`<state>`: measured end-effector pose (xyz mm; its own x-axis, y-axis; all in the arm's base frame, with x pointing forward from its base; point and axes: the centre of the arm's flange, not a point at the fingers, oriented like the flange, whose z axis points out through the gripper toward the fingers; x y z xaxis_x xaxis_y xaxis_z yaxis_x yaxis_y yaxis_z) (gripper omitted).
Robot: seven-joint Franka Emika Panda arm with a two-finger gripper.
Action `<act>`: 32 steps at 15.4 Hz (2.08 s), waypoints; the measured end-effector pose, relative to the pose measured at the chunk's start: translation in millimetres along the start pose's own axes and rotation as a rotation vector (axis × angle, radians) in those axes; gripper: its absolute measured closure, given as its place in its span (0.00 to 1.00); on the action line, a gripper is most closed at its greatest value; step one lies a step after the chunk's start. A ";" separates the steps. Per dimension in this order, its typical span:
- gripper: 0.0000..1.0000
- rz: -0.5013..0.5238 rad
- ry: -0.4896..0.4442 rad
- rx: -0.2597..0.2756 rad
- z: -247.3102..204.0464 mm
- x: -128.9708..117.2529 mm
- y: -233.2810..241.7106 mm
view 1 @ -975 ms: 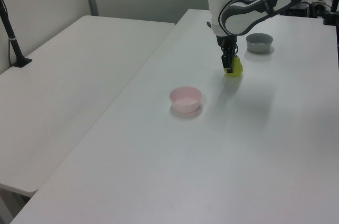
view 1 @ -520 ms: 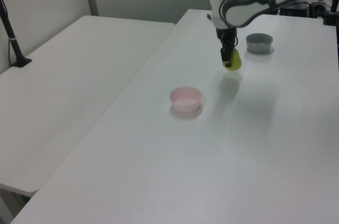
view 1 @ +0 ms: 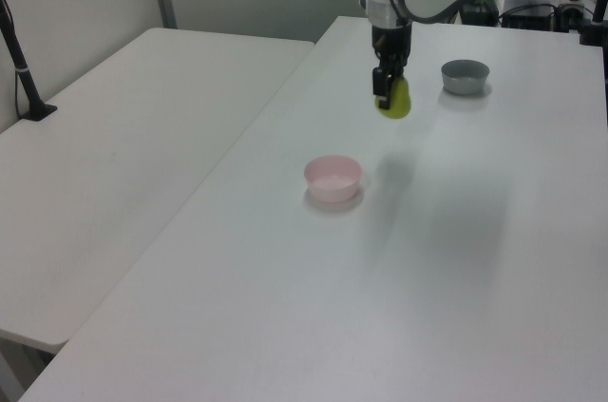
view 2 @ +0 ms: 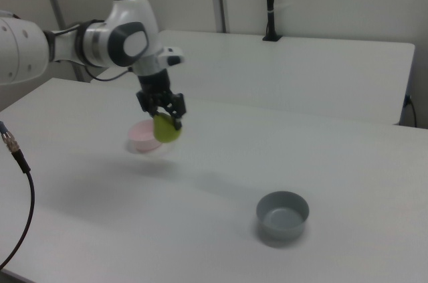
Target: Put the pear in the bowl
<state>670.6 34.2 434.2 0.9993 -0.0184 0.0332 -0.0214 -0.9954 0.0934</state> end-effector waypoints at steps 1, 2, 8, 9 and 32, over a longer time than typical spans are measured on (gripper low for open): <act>0.26 0.029 0.032 0.009 -3.8 3.7 -28.9; 0.26 0.050 0.062 0.018 -5.3 7.3 -45.4; 0.26 0.102 0.186 0.047 11.3 23.4 -104.0; 0.26 0.108 0.194 0.047 18.0 25.3 -107.8; 0.00 0.145 0.255 0.062 7.6 31.0 -120.0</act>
<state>704.3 152.4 416.5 0.9457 -0.1444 0.2913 -0.1536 -0.9881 0.0087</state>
